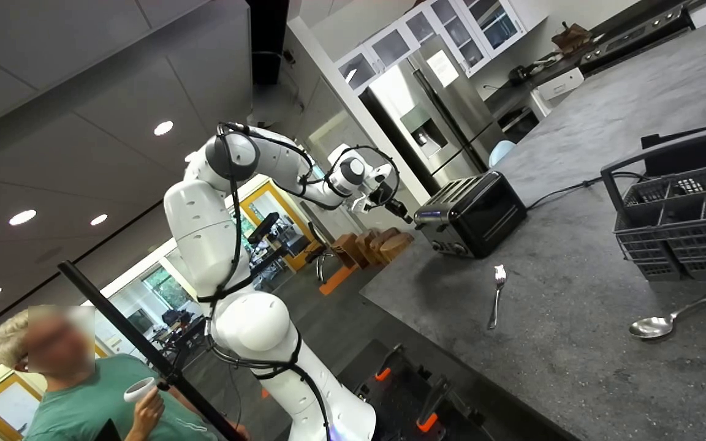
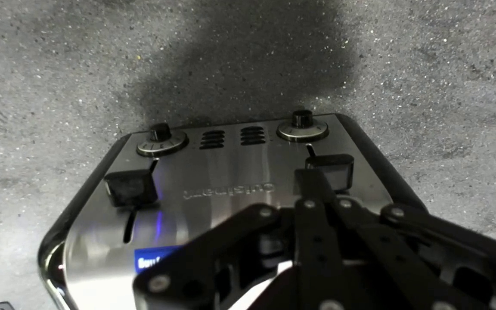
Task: Push the toaster lever to the left down
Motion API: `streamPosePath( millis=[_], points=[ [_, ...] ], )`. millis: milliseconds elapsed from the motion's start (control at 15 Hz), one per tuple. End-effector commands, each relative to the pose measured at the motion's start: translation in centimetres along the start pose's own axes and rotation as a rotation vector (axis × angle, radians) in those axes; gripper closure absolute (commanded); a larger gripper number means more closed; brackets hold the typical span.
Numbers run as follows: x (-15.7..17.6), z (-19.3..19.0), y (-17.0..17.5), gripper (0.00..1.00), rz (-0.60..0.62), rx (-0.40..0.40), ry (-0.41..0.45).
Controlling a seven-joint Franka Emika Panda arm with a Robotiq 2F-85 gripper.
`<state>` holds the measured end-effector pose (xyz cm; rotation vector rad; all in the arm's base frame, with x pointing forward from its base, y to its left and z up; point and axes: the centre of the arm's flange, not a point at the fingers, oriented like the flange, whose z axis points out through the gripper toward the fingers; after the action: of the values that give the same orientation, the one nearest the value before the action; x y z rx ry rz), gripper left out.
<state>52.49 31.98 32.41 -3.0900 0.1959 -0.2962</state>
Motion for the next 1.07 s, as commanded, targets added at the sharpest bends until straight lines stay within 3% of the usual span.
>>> streamPosePath(
  millis=[0,1000],
  points=[
    [1.1,0.8,-1.4,1.00,0.011,0.010,0.028],
    [2.5,3.7,-3.5,1.00,0.015,-0.014,-0.017]
  ],
)
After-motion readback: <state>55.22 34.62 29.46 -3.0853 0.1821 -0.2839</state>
